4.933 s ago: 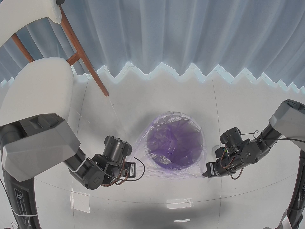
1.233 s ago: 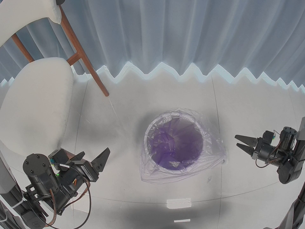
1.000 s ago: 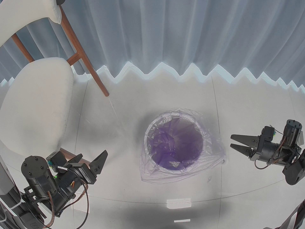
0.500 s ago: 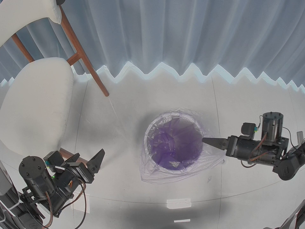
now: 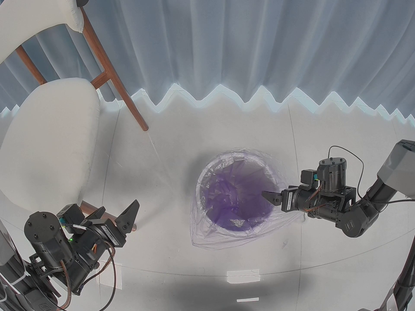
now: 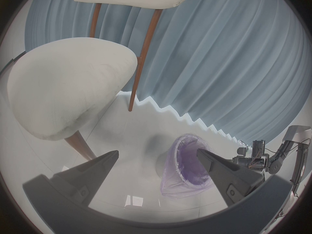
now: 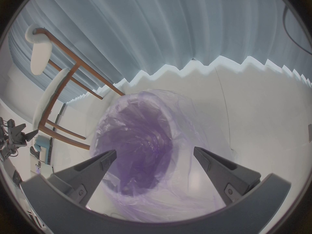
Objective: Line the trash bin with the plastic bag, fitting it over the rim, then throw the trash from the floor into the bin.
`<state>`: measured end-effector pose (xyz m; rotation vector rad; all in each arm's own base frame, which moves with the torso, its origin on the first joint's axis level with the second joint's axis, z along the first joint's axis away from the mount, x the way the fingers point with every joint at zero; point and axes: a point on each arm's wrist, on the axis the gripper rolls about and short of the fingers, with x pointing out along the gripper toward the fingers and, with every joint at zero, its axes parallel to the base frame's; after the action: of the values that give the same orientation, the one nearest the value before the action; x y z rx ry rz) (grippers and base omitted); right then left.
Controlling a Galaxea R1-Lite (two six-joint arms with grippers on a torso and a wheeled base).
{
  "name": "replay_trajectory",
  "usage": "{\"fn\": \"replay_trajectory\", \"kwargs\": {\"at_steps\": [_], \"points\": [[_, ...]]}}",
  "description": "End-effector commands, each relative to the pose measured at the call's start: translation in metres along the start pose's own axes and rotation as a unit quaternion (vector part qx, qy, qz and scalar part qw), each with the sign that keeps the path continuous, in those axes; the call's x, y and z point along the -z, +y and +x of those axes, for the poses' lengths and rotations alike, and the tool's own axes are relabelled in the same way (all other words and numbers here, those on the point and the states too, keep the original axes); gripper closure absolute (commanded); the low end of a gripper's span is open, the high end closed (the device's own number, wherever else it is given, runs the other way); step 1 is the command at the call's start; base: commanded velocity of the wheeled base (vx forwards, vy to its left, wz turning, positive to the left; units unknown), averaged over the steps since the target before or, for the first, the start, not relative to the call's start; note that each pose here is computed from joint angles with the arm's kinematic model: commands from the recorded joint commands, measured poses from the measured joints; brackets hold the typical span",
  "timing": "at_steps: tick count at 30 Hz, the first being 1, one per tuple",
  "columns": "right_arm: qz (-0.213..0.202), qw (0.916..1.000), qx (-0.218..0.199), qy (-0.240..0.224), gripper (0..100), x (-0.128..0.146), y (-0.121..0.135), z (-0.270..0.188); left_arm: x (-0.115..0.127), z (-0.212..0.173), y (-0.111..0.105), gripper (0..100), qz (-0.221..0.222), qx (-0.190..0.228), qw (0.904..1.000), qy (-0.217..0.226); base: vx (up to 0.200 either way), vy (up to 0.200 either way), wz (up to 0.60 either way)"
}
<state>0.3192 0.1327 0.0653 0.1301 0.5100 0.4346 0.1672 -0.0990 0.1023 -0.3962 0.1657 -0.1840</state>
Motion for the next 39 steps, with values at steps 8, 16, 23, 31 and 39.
{"fn": "replay_trajectory", "kwargs": {"at_steps": [8,16,23,31,39], "points": [[0.026,0.998,0.049,0.03,0,0.022,-0.043,0.021,0.004,-0.002,0.003,0,0.004,-0.006,0.9999,0.01,0.0,0.0,0.0],[0.046,0.9975,0.05,-0.019,0,0.036,-0.061,0.032,0.005,-0.001,0.003,0,0.005,-0.007,0.9999,0.013,0.0,0.0,0.0],[0.112,0.9888,-0.056,-0.081,0,0.019,-0.063,-0.006,0.005,-0.001,0.003,0,0.005,-0.008,0.9998,0.015,0.0,0.0,0.0],[0.053,0.9909,-0.08,-0.094,100,0.02,-0.075,-0.043,0.008,0.001,0.004,0,0.008,-0.011,0.9997,0.021,0.0,0.0,0.0],[-0.015,0.9944,-0.075,-0.073,100,0.053,-0.08,-0.046,0.009,0.001,0.004,0,0.009,-0.01,0.9996,0.023,0.0,0.0,0.0]]}}
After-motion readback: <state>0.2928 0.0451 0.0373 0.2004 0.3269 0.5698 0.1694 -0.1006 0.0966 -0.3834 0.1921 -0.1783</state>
